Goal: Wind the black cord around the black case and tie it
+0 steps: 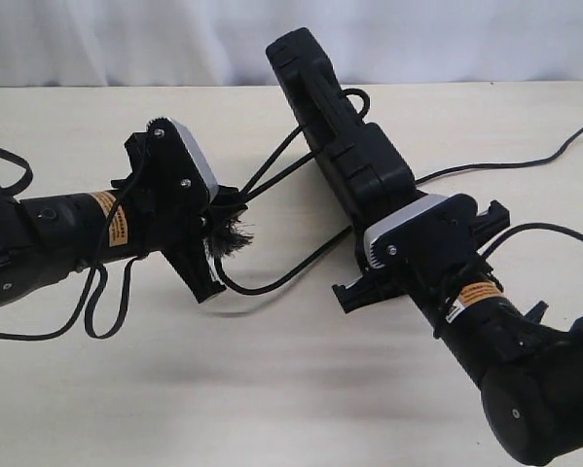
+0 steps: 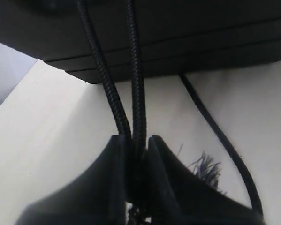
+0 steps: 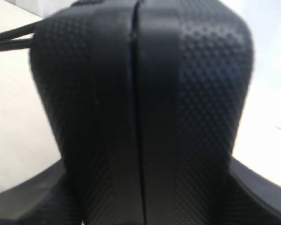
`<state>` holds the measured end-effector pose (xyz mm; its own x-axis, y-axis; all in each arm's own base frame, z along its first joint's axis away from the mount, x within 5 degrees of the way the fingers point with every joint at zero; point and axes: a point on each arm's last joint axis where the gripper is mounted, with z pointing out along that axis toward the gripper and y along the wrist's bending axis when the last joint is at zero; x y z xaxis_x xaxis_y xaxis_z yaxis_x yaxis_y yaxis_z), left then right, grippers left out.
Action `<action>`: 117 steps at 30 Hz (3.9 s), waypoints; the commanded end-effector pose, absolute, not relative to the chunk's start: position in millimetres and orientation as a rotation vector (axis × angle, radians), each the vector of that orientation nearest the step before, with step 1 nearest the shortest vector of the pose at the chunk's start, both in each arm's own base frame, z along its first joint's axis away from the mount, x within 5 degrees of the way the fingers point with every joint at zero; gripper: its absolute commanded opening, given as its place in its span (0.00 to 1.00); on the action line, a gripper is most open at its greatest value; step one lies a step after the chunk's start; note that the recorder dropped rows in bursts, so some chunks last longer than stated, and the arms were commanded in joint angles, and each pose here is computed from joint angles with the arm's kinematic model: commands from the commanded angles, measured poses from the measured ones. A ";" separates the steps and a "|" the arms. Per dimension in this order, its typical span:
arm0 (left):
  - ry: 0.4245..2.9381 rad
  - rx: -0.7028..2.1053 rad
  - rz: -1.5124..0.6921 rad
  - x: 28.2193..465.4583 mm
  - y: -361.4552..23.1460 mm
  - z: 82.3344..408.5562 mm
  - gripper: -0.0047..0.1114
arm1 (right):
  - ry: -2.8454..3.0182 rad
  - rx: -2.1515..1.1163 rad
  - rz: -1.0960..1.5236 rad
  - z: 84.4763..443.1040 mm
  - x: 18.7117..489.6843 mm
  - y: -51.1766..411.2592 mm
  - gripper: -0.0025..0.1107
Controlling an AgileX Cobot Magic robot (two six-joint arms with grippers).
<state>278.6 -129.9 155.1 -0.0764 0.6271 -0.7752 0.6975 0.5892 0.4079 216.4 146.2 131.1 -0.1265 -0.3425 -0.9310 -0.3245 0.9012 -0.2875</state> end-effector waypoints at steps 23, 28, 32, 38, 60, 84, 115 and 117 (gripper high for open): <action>1.628 1.006 -0.178 280.1 -139.1 164.3 0.04 | 1.911 -0.916 -0.174 102.0 203.8 145.1 0.20; 1.628 1.006 -0.178 280.1 -139.1 164.3 0.04 | 1.936 -0.788 -0.119 110.0 204.2 144.1 0.58; 1.628 1.006 -0.178 280.1 -139.1 164.3 0.04 | 1.984 -0.744 -0.034 123.6 199.2 144.3 0.70; 1.628 1.006 -0.178 280.1 -139.1 164.3 0.04 | 2.041 -0.762 0.100 148.7 185.2 143.7 0.71; 1.640 1.002 -0.175 280.3 -138.4 163.5 0.04 | 2.016 -0.205 0.351 281.5 266.4 102.2 0.67; 1.638 1.002 -0.175 280.3 -138.5 163.7 0.04 | 2.540 -0.340 0.480 309.6 331.1 62.8 0.66; 1.645 0.983 -0.172 281.1 -137.7 164.0 0.04 | 2.563 -0.444 0.393 243.5 367.5 107.4 0.06; 1.644 0.985 -0.171 281.1 -137.7 164.0 0.06 | 2.543 -0.437 0.391 248.8 366.7 107.0 0.06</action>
<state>281.2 -135.9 160.9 -0.0084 0.5282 -0.8491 0.6785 0.6268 0.3831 366.6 106.8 238.3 -0.8357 -0.2324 -0.4976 -0.3715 0.9066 0.2004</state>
